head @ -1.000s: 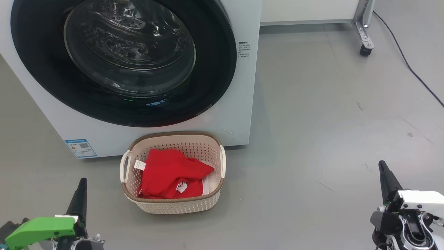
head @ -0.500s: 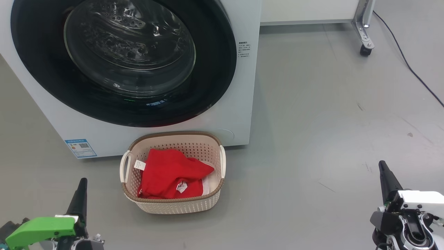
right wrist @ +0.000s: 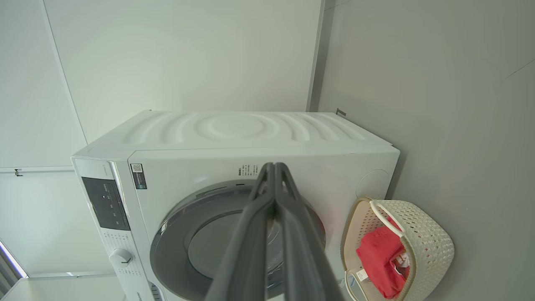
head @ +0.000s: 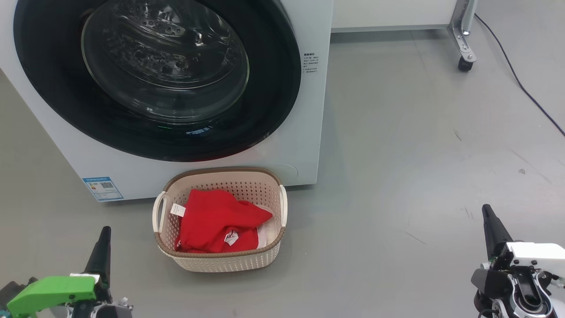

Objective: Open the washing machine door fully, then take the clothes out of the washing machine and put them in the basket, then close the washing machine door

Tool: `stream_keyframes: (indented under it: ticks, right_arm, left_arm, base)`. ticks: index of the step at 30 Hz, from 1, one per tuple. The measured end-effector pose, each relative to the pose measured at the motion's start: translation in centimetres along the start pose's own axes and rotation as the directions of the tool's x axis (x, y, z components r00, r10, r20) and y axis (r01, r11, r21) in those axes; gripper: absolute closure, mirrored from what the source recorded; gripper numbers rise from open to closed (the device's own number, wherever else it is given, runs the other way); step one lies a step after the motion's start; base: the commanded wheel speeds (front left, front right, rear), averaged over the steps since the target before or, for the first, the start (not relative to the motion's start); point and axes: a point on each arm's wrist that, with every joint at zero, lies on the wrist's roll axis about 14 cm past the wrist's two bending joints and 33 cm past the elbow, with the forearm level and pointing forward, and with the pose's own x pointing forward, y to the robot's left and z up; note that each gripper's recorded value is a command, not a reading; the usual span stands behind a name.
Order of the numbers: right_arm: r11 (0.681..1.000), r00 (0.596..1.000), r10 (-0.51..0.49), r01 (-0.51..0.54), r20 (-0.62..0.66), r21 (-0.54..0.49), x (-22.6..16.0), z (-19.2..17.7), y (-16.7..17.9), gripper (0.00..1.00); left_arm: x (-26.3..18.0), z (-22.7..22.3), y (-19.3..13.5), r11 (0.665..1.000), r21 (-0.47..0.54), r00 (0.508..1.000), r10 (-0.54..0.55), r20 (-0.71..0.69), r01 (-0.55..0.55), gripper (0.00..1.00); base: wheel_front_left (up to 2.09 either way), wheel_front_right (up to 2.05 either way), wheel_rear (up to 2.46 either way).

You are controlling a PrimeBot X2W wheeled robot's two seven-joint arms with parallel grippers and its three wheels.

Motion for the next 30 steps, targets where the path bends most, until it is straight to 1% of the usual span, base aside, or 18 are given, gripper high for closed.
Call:
stream_keyframes:
  ticks: [30]
  right_arm:
    - [1.0, 1.0, 0.0, 0.0, -0.006, 0.002, 0.0, -0.12, -0.01, 1.0]
  left_arm:
    - [0.0, -0.03, 0.0, 1.0, 0.001, 1.0, 0.0, -0.003, 0.0, 1.0]
  base:
    - [0.0, 0.0, 0.0]
